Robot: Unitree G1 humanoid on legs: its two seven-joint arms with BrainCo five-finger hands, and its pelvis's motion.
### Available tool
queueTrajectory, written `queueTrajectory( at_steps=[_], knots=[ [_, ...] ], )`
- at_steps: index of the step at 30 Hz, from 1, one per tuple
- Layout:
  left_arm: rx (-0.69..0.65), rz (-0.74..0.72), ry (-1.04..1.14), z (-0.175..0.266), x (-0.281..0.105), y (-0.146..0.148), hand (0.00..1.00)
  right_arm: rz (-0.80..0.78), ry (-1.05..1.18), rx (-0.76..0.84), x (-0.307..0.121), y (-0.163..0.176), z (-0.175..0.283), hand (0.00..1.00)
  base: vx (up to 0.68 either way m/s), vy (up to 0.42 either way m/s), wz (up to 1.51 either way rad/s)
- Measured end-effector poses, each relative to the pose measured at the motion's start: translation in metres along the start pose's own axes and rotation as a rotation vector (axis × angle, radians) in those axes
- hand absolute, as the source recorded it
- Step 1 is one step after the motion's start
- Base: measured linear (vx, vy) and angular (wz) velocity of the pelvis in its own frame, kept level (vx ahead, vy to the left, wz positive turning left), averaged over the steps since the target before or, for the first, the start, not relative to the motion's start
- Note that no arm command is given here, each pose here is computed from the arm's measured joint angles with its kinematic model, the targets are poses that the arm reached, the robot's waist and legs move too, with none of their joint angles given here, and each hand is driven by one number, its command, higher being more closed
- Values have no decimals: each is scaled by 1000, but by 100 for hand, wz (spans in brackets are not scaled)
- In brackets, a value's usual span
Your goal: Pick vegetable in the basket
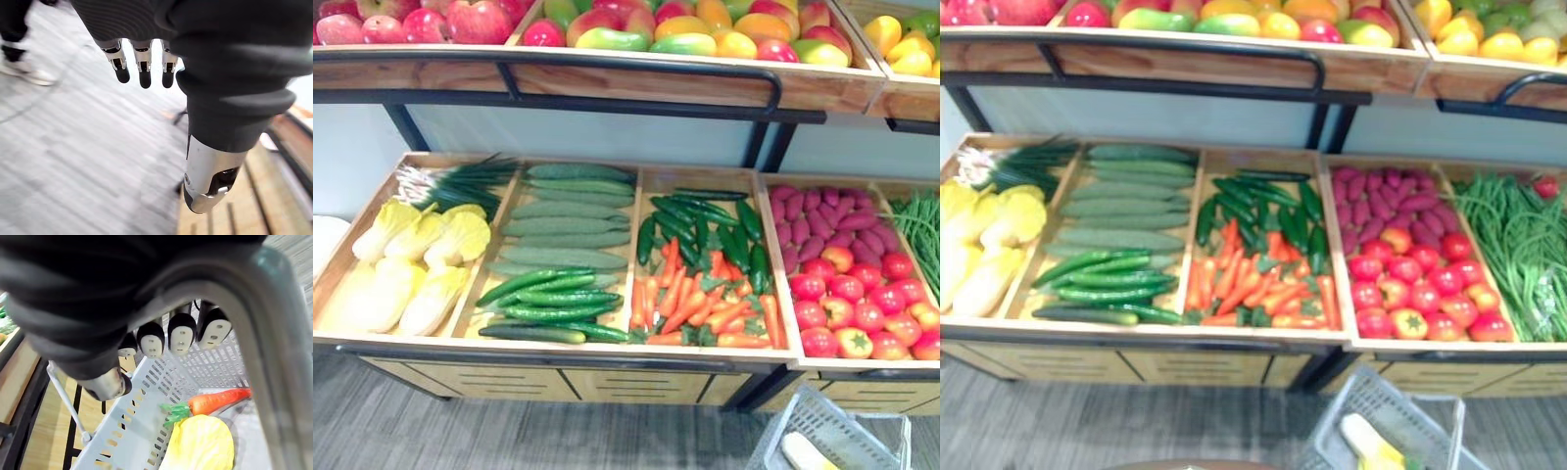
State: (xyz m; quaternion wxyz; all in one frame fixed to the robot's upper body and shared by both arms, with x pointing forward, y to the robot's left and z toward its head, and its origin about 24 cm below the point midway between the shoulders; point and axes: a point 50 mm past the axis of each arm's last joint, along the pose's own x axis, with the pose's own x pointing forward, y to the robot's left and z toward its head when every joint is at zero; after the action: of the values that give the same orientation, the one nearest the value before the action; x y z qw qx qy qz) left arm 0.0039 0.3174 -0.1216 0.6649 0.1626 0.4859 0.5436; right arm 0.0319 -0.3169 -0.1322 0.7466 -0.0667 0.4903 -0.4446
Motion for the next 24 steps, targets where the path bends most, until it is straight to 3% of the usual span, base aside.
queueTrajectory(
  at_steps=[7,24],
  knots=[
    [0,-186,161,-33,-13,-17,0,25,63,9,-2,13,-6,100,14,-8,9],
    [95,-585,20,-18,-43,-65,0,103,35,-24,-4,29,2,100,0,-8,-3]
  ],
)
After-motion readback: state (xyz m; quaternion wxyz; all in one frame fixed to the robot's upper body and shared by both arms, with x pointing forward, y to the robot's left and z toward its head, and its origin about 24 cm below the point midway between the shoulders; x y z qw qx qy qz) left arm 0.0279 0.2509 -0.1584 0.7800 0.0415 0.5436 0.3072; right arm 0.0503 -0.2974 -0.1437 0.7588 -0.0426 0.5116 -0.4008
